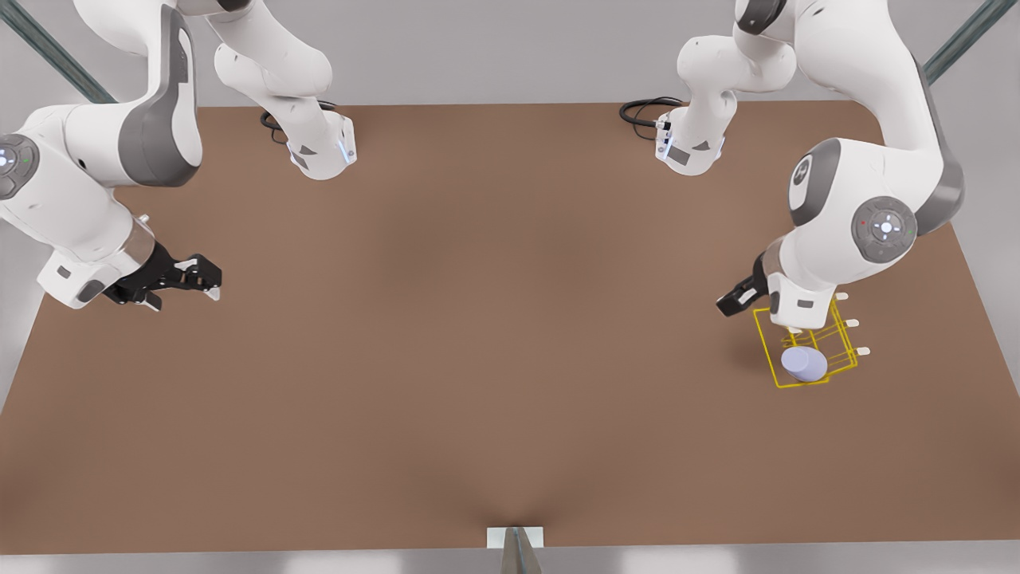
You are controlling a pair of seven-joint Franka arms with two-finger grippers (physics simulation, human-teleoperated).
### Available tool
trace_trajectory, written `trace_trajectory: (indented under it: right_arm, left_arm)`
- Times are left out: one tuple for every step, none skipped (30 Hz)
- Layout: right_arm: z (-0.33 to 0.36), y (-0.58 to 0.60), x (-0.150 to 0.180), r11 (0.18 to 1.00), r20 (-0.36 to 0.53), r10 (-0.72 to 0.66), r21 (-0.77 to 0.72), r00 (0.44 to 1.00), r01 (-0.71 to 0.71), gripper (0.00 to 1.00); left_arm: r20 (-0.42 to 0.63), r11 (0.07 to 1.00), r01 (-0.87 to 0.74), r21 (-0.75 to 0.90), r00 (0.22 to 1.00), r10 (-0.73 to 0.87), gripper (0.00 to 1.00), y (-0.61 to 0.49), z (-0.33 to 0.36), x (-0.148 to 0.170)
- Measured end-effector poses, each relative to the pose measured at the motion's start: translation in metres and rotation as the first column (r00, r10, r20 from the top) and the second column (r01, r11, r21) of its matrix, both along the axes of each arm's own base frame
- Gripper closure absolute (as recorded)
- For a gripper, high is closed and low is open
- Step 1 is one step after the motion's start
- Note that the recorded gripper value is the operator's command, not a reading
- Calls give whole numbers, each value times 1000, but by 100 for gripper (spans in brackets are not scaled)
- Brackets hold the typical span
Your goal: Place the cup on the cup holder
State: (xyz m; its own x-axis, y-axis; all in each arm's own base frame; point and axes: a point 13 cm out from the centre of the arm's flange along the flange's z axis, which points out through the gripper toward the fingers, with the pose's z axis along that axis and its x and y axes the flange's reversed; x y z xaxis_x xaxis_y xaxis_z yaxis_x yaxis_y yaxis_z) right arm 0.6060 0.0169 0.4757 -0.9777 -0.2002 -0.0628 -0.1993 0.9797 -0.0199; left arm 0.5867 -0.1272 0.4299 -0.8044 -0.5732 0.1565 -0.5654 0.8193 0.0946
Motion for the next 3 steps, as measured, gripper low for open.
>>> trace_trajectory:
  right_arm:
    - [0, 1, 0, 1000, 0, 2, 0, 1000, -2, 0]
    - [0, 3, 0, 1000, 0, 4, 0, 1000, -4, 0]
    - [0, 4, 0, 1000, 0, 6, 1, 1000, -6, 0]
  left_arm:
    - [4, 999, 35, -8, 999, -35, 0, 1, 1, 1]
    - [7, 998, 68, -16, 998, -68, 0, 1, 1, 2]
    - [8, 995, 100, -23, 995, -100, 0, 1, -1, 3]
